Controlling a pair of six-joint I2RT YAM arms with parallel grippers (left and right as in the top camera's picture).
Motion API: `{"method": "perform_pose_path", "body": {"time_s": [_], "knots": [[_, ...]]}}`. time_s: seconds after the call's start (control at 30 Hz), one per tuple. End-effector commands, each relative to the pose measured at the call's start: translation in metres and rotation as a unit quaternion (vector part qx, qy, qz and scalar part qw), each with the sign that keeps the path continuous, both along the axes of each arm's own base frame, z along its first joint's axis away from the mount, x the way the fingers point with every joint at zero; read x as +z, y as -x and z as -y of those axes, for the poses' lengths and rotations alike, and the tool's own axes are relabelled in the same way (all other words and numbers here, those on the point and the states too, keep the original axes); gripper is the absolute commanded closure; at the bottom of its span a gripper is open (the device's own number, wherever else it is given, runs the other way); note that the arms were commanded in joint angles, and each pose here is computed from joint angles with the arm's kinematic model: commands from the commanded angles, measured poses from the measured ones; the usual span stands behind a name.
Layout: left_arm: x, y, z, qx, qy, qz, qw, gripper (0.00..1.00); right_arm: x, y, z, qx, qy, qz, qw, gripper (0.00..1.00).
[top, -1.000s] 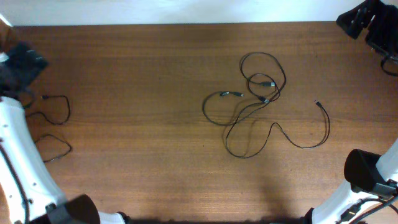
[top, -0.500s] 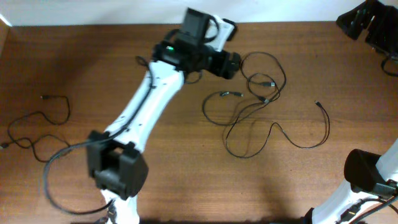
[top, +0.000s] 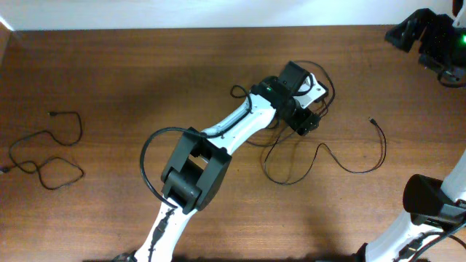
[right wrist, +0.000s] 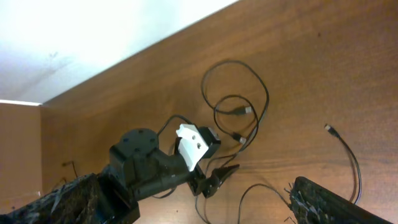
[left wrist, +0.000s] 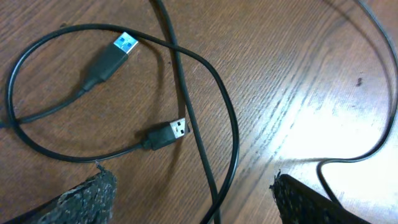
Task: Untangle cables
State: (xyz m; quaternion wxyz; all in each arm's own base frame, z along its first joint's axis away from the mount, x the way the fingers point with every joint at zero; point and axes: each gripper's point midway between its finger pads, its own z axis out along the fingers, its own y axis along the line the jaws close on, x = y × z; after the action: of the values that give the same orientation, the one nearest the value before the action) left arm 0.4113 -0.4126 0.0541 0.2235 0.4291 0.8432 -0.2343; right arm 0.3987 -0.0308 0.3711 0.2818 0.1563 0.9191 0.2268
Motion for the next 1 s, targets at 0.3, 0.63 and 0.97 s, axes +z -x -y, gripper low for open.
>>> {"method": "perform_pose_path", "body": {"time_s": [0.3, 0.63, 0.97], "knots": [[-0.041, -0.018, -0.006, 0.017, -0.040, 0.027, 0.999, 0.83, -0.005, 0.002, 0.002, 0.019, 0.028, -0.001, 0.999, 0.00], [0.116, -0.058, -0.055, 0.089, -0.016, 0.046, 0.995, 1.00, -0.007, 0.002, 0.005, 0.015, 0.037, -0.004, 0.999, 0.00], [0.407, -0.024, -0.139, 0.144, 0.140, 0.266, 0.943, 1.00, -0.012, 0.002, 0.009, 0.009, 0.043, -0.013, 0.999, 0.01]]}}
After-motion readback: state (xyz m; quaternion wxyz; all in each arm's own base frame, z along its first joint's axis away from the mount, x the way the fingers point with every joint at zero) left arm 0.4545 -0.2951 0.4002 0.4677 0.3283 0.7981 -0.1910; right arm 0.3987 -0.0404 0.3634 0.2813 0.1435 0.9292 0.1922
